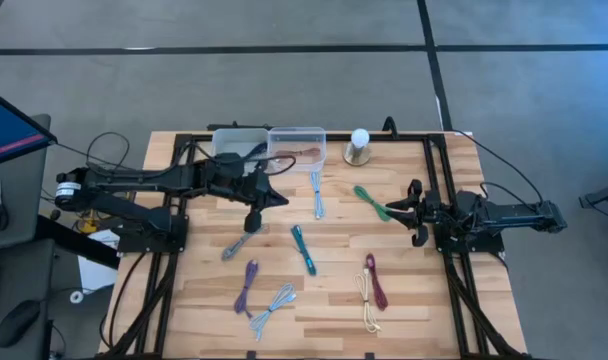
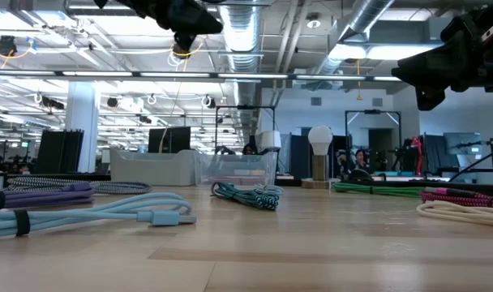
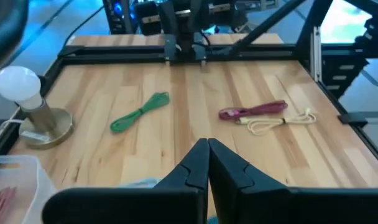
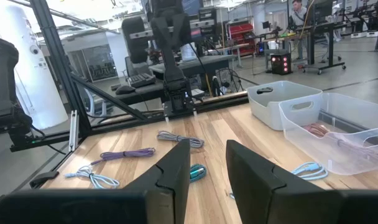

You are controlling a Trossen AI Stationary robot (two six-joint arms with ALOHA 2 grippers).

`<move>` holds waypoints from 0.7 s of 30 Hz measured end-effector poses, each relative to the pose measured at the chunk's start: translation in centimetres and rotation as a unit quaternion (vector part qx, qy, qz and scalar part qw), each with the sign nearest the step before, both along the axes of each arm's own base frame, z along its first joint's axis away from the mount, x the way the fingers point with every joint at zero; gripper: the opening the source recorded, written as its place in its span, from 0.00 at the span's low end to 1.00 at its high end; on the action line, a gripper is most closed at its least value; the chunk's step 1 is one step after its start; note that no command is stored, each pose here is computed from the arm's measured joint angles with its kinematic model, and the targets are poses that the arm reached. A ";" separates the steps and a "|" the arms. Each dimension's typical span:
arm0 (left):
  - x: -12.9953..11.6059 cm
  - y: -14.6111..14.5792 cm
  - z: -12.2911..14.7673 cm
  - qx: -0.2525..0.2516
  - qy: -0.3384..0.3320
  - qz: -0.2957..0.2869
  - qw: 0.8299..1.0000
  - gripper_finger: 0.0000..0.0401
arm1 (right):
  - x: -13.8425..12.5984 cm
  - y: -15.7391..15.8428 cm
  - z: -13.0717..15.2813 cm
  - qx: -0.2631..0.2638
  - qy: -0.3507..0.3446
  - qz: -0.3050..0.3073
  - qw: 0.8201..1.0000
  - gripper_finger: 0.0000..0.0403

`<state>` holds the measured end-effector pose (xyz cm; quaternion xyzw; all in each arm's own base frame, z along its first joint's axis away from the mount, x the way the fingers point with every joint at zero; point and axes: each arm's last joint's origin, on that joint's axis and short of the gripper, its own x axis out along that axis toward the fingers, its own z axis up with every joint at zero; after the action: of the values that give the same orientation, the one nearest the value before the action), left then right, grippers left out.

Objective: Pick & Place USB Port
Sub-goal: Put the black and white USB cable into the gray bin

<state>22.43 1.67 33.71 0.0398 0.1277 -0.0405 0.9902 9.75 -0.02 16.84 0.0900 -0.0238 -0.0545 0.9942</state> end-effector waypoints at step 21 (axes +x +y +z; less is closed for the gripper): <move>-7.6 -0.1 -3.5 -0.253 0.261 0.314 0.877 0.01 | 0.0 0.0 0.0 0.021 -0.002 0.002 1.000 0.24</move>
<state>14.84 1.53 30.24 -0.2657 0.3723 0.2328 0.8583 9.75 -0.01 16.84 0.1107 -0.0246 -0.0529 0.9921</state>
